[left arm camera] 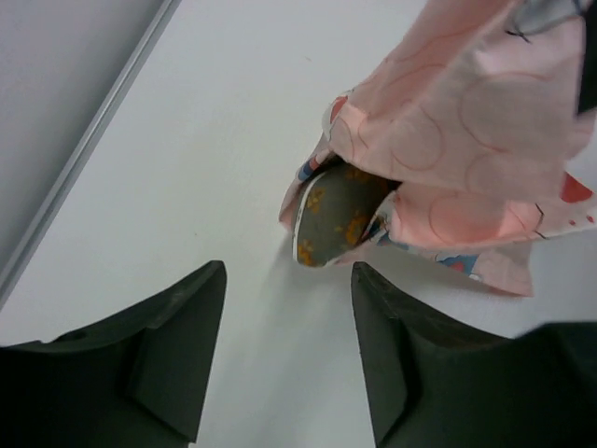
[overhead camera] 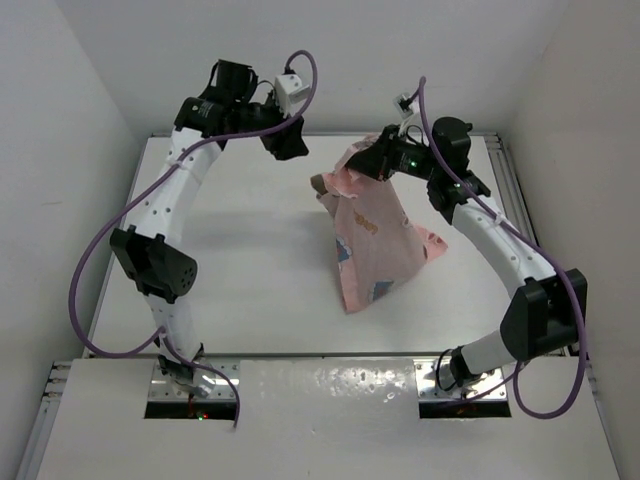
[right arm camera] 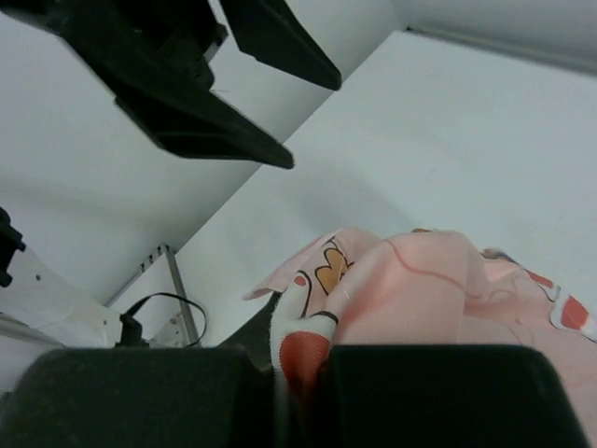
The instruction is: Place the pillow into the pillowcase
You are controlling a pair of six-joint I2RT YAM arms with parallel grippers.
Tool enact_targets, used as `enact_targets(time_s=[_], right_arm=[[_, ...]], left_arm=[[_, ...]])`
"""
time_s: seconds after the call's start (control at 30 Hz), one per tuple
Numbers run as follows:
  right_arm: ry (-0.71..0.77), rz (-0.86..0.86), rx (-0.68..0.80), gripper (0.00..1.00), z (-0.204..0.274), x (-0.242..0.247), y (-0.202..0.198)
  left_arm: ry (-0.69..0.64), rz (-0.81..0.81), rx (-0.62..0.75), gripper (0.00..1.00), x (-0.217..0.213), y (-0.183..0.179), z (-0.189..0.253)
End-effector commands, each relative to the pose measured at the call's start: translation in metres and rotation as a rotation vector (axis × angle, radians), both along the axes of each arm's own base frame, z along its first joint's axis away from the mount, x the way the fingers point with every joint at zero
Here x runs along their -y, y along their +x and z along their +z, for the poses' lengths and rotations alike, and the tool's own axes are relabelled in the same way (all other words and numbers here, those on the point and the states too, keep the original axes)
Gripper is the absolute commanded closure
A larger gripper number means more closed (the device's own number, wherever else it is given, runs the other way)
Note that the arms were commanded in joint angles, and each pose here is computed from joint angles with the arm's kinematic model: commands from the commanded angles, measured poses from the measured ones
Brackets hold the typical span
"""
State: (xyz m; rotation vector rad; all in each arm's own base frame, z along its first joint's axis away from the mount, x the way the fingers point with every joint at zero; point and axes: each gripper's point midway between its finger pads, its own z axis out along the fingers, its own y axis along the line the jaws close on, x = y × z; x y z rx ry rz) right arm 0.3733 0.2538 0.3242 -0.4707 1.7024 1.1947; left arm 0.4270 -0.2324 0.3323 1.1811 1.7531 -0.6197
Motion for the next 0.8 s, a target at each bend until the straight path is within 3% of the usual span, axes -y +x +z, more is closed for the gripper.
enact_targets(time_s=[0.0,0.13,0.3,0.4,0.53,0.67,0.77], right_arm=[[0.063,0.057,0.049,1.00,0.027,-0.003,-0.006],[0.089,0.070,0.001,1.00,0.025,-0.007,-0.003],[0.086,0.079,-0.040,1.00,0.016,-0.016,-0.001],[0.076,0.093,-0.065,1.00,0.009,-0.022,-0.005],[0.041,0.099,-0.080,1.00,-0.002,-0.024,-0.009],[0.021,0.064,-0.095,1.00,-0.009,-0.023,-0.007],[0.034,0.065,-0.086,1.00,-0.005,-0.024,-0.007]], left_arm=[[0.005,-0.094,0.065,0.43,0.006,-0.015,0.005],[-0.005,-0.256,0.063,0.25,0.019,-0.039,-0.004],[0.024,-0.356,0.106,0.19,0.046,-0.051,-0.015],[0.015,-0.333,0.131,0.19,0.056,-0.042,-0.013],[0.018,-0.223,0.156,0.36,0.056,-0.018,-0.006],[-0.010,-0.326,0.110,0.35,0.064,-0.038,-0.013],[0.054,-0.227,0.113,0.38,0.053,-0.020,-0.028]])
